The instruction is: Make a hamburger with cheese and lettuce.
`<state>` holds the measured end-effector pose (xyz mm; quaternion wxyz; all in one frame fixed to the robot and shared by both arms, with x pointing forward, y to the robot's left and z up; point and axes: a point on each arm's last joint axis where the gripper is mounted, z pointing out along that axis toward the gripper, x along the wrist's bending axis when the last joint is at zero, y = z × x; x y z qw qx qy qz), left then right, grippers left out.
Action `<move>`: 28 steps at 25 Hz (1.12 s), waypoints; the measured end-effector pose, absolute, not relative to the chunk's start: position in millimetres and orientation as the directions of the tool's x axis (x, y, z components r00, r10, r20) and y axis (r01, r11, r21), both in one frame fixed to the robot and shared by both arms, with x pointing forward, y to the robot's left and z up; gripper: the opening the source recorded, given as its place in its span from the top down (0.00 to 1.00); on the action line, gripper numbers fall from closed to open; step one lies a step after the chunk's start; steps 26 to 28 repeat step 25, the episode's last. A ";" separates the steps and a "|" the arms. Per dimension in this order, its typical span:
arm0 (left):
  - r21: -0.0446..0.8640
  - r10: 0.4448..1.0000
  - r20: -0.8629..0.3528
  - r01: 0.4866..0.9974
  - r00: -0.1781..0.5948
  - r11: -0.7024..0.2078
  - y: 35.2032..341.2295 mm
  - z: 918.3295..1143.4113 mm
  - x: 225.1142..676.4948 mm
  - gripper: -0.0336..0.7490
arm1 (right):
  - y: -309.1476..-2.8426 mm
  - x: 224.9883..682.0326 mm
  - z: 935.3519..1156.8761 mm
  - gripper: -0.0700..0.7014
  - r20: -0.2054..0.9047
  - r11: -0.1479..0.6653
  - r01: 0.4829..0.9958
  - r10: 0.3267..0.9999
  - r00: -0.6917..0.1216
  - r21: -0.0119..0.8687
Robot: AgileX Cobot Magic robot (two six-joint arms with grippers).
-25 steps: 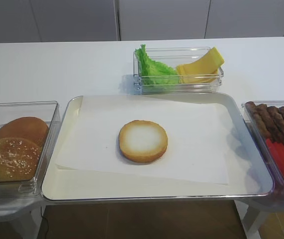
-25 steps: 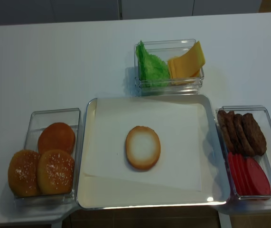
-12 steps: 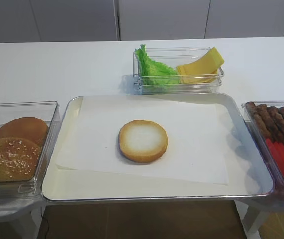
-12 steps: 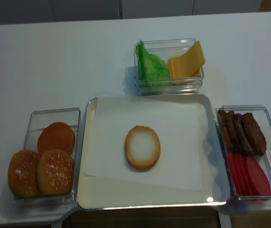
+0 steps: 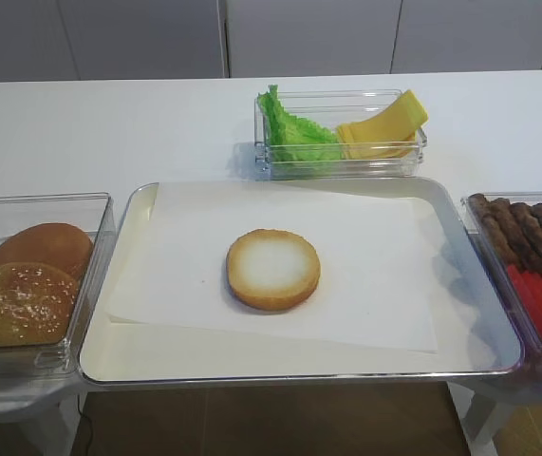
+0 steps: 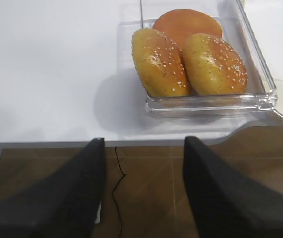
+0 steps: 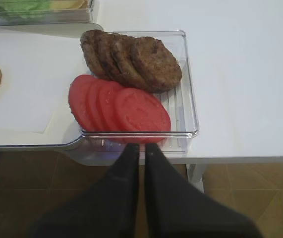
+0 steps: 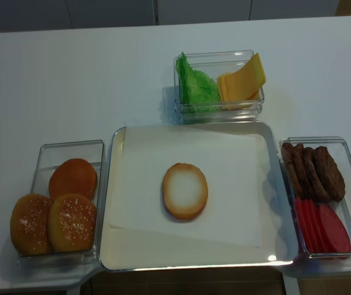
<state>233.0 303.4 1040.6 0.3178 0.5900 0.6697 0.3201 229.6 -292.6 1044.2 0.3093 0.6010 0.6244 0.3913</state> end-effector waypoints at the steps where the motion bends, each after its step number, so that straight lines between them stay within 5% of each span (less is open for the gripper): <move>1: 0.804 0.994 -0.048 0.587 -0.102 0.099 303.4 1040.6 233.0 0.48 | -292.6 229.6 1044.2 0.87 0.084 -0.029 0.509 0.993 -0.086 0.861; 28: 0.830 0.995 -0.051 0.550 -0.087 0.091 303.3 1040.0 227.1 0.48 | -292.6 229.6 1044.2 0.87 0.083 -0.027 0.508 0.993 -0.087 0.861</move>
